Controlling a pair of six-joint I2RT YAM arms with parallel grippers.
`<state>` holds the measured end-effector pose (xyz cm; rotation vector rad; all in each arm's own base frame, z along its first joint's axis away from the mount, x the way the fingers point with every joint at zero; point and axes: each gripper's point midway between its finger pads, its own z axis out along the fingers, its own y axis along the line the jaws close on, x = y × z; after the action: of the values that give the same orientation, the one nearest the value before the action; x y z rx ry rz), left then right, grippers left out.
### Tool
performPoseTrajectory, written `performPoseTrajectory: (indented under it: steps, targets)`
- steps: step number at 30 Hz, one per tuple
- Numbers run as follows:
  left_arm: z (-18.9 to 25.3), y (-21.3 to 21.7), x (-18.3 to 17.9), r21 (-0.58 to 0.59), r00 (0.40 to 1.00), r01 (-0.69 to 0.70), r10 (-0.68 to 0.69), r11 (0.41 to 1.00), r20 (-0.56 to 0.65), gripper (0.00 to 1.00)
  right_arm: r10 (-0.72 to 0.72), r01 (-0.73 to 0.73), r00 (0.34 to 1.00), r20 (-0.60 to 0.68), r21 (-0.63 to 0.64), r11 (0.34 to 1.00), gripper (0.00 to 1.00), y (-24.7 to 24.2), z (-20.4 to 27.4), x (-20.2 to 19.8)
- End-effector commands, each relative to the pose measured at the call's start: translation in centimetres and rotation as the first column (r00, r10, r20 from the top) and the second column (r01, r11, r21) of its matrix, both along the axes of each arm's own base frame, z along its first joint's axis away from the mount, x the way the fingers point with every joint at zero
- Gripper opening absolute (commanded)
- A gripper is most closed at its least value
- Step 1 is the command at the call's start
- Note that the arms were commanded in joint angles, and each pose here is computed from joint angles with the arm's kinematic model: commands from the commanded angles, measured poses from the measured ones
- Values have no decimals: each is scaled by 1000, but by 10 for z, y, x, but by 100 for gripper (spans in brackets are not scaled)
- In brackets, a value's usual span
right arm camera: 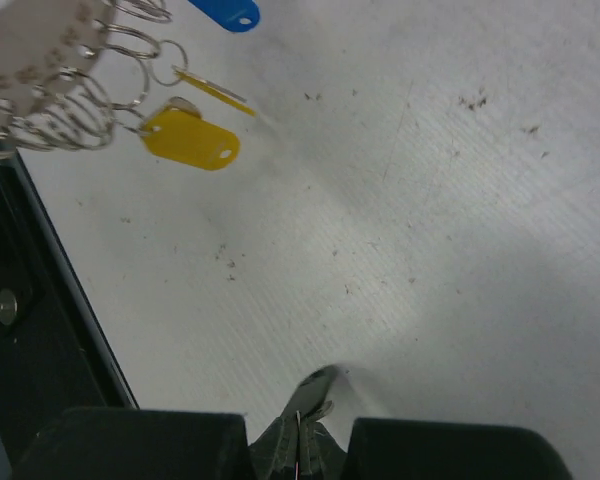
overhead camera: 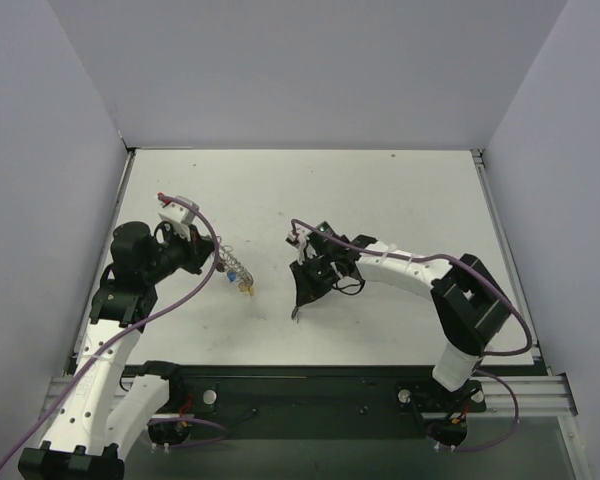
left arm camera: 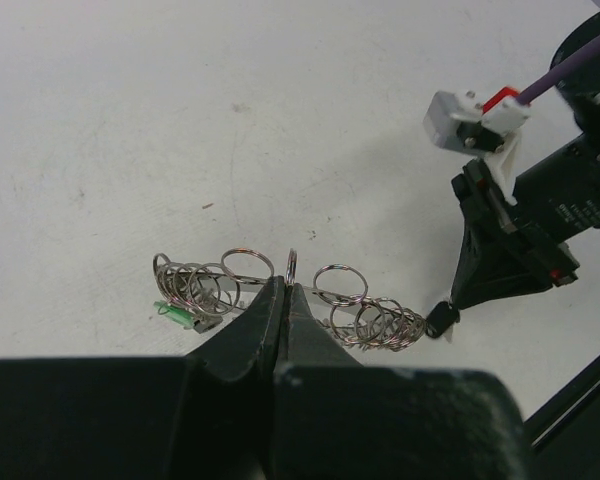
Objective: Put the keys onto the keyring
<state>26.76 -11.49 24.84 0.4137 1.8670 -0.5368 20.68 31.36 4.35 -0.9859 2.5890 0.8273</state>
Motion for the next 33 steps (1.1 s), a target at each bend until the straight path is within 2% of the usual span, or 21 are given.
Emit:
performPoseTrajectory:
  steps: [1,7,11,16,20,27,30,33]
  targets:
    - [35,-12,-2,-19,990,68,-65,998,124,0,88,-102,988,124,111,989,0,0,46,7]
    - [51,-46,-30,9,938,270,-265,963,225,0,239,-290,944,228,230,929,0,11,97,-6]
    - [56,-65,-47,60,892,347,-349,936,288,0,260,-356,914,313,307,883,0,14,144,-13]
    - [57,-93,-71,87,832,460,-464,883,303,0,247,-407,882,401,384,829,0,11,196,-18]
    - [61,-103,-80,116,806,485,-495,867,325,0,256,-451,867,428,453,769,0,6,227,-27]
    - [54,-114,-84,171,796,491,-519,854,310,0,270,-484,854,445,490,725,0,2,244,-32]
    - [50,-117,-82,179,813,483,-514,857,272,0,274,-485,855,441,492,723,0,2,243,-31]
    - [52,-115,-72,165,855,436,-464,885,233,0,259,-477,854,452,477,738,0,2,241,-27]
